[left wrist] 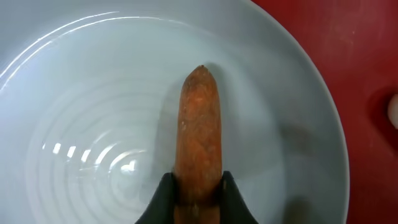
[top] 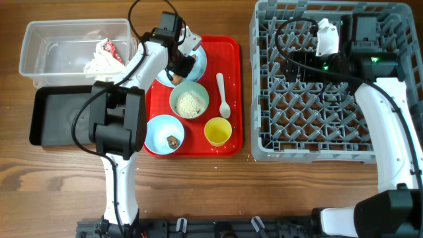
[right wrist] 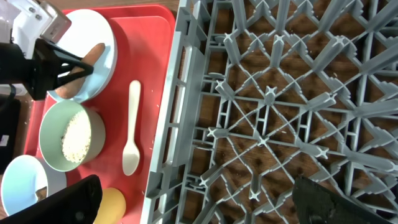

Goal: Sort waste into correct bins and load items into the dishwasher rack
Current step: 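Grasp the sausage with the left gripper and drop it on the black tray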

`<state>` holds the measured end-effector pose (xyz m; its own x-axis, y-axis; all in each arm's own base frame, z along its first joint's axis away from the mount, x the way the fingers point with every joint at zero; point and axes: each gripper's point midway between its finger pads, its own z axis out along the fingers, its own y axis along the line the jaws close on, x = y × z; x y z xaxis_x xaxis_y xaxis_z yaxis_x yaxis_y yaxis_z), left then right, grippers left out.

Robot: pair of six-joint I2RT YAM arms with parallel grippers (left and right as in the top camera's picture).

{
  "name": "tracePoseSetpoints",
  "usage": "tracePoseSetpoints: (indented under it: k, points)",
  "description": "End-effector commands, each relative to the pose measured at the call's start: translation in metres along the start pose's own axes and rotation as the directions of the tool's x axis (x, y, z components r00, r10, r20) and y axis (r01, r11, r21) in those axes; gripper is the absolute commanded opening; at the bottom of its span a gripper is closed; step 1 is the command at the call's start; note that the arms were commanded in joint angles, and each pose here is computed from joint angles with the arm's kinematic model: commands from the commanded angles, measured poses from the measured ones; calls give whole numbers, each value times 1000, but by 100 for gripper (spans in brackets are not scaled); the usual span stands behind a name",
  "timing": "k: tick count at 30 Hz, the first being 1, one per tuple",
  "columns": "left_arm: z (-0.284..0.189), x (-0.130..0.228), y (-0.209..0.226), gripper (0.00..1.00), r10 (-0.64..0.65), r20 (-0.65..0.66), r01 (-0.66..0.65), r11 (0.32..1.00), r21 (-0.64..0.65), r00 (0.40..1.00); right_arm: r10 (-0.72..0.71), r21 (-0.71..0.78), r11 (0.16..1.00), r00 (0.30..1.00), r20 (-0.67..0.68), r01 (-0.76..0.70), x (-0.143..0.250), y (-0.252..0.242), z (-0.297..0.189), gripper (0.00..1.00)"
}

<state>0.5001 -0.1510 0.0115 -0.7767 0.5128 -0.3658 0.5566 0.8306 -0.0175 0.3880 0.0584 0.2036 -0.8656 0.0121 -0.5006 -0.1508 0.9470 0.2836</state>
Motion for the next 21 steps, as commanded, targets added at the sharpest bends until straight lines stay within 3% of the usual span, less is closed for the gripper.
tracePoseSetpoints:
  k: [1, 4, 6, 8, 10, 11, 14, 15, 16, 17, 19, 21]
  points:
    - [-11, -15, 16, 4, -157, 50, 159, 986, -55, 986, 3, -18, 1000, 1000, 5, -2, -4, 4, 0, 100]
    - [-79, -54, 29, 4, -278, 189, 294, 954, -62, 942, 2, -18, 1000, 1000, 5, -2, -4, 4, 0, 100]
    - [-131, -57, 39, 4, -389, 237, 416, 906, -75, 890, 2, -19, 1000, 1000, 6, -2, -4, 4, 0, 100]
    - [-186, -28, 54, 4, -570, 242, 607, 785, -125, 786, 3, -19, 1000, 1000, 6, -3, -4, 4, 0, 100]
    - [-231, 26, 63, 4, -716, 191, 741, 643, -192, 671, 3, -19, 1000, 1000, 6, -3, -4, 4, 0, 100]
    - [-242, 44, 67, 4, -749, 174, 766, 602, -224, 639, 3, -19, 1000, 1000, 6, -3, -4, 4, 0, 100]
    - [-270, 109, 99, 4, -873, 185, 858, 366, -362, 451, 0, -19, 1000, 1000, 12, 0, -6, 4, 0, 100]
    - [-268, 124, 112, 4, -908, 216, 888, 263, -376, 360, -1, -19, 1000, 1000, 17, 1, -7, 4, 0, 100]
    - [-263, 141, 124, 4, -939, 254, 921, 127, -368, 231, -2, -19, 1000, 1000, 20, 2, -8, 4, 0, 100]
    - [-251, 168, 136, 4, -952, 304, 932, -86, -351, 26, -2, -19, 1000, 1000, 21, 3, -8, 4, 0, 100]
    - [-225, 204, 144, 4, -917, 351, 888, -315, -335, -193, -1, -19, 1000, 1000, 19, 1, -8, 4, 0, 100]
    - [-198, 230, 147, 4, -882, 374, 851, -413, -324, -286, 6, -19, 1000, 1000, 20, -6, -8, 4, 0, 100]
